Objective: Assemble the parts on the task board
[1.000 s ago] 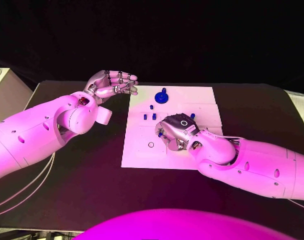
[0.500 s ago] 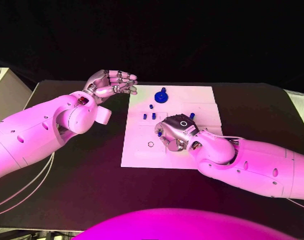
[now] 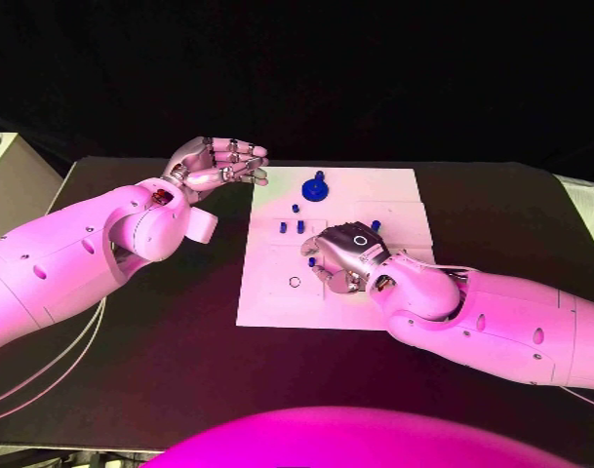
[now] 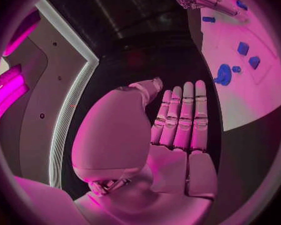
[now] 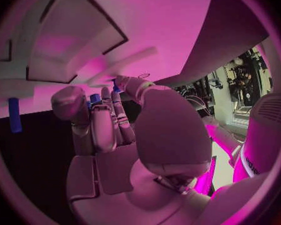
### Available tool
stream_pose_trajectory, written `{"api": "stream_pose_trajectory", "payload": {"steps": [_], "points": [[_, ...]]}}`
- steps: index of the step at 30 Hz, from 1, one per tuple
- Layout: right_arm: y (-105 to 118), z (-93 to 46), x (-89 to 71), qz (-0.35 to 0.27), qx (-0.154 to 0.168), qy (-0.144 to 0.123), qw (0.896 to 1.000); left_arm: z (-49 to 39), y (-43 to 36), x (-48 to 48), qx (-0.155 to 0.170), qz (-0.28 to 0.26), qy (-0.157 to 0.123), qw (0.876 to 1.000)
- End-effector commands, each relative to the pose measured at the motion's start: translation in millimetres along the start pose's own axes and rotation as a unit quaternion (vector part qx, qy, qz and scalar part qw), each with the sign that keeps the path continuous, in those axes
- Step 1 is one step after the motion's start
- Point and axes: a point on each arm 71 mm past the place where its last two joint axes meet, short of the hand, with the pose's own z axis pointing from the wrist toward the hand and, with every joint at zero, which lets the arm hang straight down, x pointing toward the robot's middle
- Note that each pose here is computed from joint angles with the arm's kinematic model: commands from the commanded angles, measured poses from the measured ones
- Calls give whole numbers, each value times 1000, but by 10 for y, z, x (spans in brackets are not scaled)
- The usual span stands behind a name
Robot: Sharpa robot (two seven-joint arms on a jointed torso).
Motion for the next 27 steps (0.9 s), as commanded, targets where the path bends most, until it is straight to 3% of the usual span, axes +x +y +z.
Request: {"api": "stream_pose_trajectory", "payload": {"steps": [1, 8, 15, 27], "points": [[-42, -16, 18, -2, 17, 0, 1000, 3, -6, 15, 2, -4, 6, 1000], [-78, -46, 1, 0, 24, -8, 1000, 5, -2, 18, 1, -4, 7, 1000], [-154, -171, -87, 9, 20, -5, 1000, 3, 2, 14, 0, -4, 7, 1000], [-562, -278, -620, 5, 46, -4, 999, -3, 15, 5, -2, -2, 7, 1000]]}}
